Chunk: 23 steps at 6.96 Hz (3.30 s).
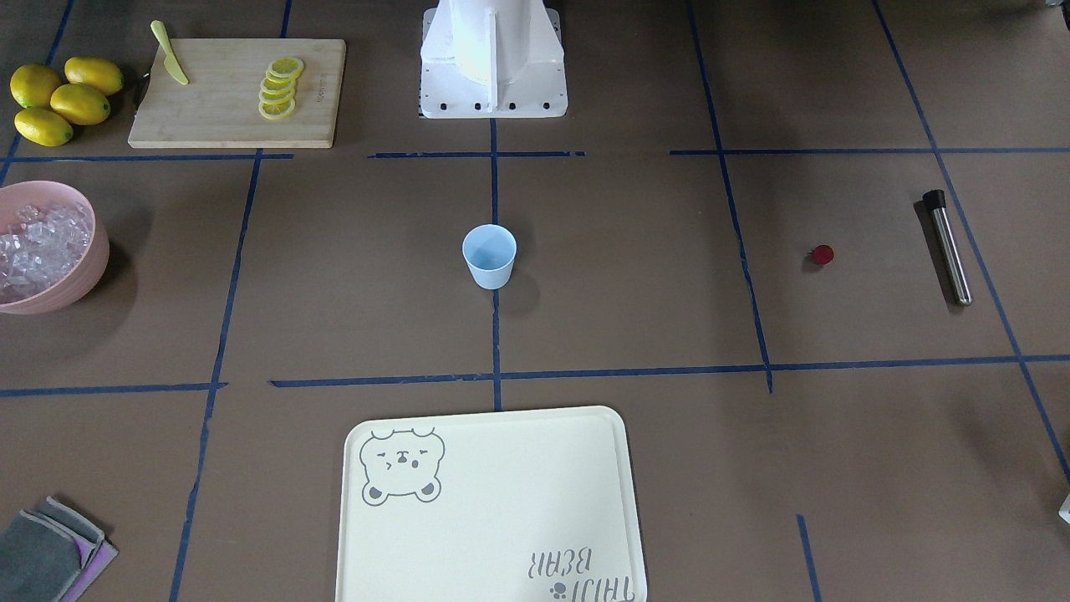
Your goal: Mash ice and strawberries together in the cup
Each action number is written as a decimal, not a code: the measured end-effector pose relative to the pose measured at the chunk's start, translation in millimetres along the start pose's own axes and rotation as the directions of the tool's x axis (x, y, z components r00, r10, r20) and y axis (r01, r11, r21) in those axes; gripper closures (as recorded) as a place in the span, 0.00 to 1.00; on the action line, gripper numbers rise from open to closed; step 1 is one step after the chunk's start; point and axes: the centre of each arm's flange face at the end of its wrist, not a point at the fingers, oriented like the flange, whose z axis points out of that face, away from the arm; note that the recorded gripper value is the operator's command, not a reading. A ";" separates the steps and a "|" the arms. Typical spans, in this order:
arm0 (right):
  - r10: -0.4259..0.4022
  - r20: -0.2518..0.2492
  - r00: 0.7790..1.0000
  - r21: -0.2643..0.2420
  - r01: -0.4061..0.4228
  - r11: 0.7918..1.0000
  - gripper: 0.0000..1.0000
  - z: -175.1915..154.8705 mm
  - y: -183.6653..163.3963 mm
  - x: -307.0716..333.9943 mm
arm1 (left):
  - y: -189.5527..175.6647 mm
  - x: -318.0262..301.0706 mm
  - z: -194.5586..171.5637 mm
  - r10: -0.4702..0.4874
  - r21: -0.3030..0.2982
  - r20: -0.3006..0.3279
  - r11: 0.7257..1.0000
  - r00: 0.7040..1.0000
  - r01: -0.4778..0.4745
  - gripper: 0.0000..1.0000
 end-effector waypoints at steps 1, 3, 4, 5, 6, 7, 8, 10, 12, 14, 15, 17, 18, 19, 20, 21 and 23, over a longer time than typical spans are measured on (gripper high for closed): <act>0.001 0.001 1.000 -0.001 -0.001 1.000 0.00 0.4 -0.2 0.0 | 0.2 -0.2 0.2 0.000 0.000 0.001 1.000 1.000 0.000 0.00; 0.000 0.001 1.000 0.000 0.000 1.000 0.00 -0.2 -1.3 -0.6 | 0.3 0.0 0.5 0.002 0.001 -0.003 1.000 1.000 -0.002 0.00; -0.002 0.003 1.000 0.002 0.002 1.000 0.00 -0.6 -2.4 -1.3 | 0.6 -0.1 0.7 0.002 0.001 -0.004 1.000 1.000 -0.002 0.00; -0.005 0.005 1.000 0.004 0.005 1.000 0.00 -1.6 -3.3 -2.6 | 0.8 -0.2 1.0 0.001 0.001 -0.005 1.000 1.000 -0.001 0.00; -0.011 0.006 1.000 0.010 0.011 1.000 0.00 -3.9 -4.1 -4.8 | 1.2 -0.6 1.5 0.001 0.001 -0.005 1.000 1.000 -0.001 0.00; -0.024 0.007 1.000 0.024 0.024 0.999 0.00 -5.6 -4.9 -6.5 | 1.2 -0.4 1.3 0.002 0.002 -0.005 1.000 1.000 -0.002 0.00; -0.044 0.008 0.999 0.046 0.043 0.998 0.00 -6.3 -5.2 -7.4 | 2.4 0.4 0.7 0.005 0.004 -0.005 1.000 1.000 -0.005 0.00; -0.073 0.032 0.997 0.074 0.070 0.995 0.01 -9.9 -1.2 -18.0 | 5.8 1.4 1.2 0.009 0.005 -0.006 1.000 1.000 -0.009 0.00; 0.029 0.069 0.997 0.053 -0.033 0.998 0.04 -6.7 16.5 -55.0 | 6.7 2.2 0.4 0.012 0.006 -0.006 1.000 1.000 -0.012 0.00; 0.164 0.080 0.983 0.025 -0.166 0.986 0.09 0.5 36.7 -94.6 | 9.7 3.2 0.1 0.015 0.008 -0.005 1.000 1.000 -0.015 0.00; 0.256 0.086 0.963 0.032 -0.260 0.965 0.09 9.0 43.6 -108.1 | 10.5 3.3 0.3 0.015 0.008 -0.005 1.000 1.000 -0.015 0.00; 0.408 0.101 0.907 0.049 -0.414 0.909 0.07 31.1 60.5 -126.6 | 10.5 4.4 -0.9 0.016 0.010 -0.005 1.000 1.000 -0.016 0.00; 0.471 0.105 0.876 0.046 -0.477 0.878 0.07 37.3 63.8 -134.8 | 10.4 4.8 -1.4 0.017 0.011 -0.005 1.000 1.000 -0.017 0.00; 0.523 0.103 0.846 0.054 -0.530 0.846 0.08 44.9 65.4 -146.2 | 10.3 5.4 -2.0 0.018 0.012 -0.005 1.000 1.000 -0.018 0.00; 0.554 0.103 0.826 0.070 -0.562 0.824 0.08 52.1 67.6 -155.6 | 10.1 5.9 -2.7 0.018 0.013 -0.004 1.000 1.000 -0.018 0.00; 0.573 0.106 0.813 0.075 -0.581 0.811 0.09 56.6 69.9 -160.8 | 10.0 6.1 -2.9 0.018 0.014 -0.004 1.000 1.000 -0.018 0.00; 0.594 0.098 0.799 0.065 -0.600 0.797 0.11 65.8 72.5 -171.8 | 9.9 6.6 -3.5 0.019 0.015 -0.004 1.000 1.000 -0.019 0.00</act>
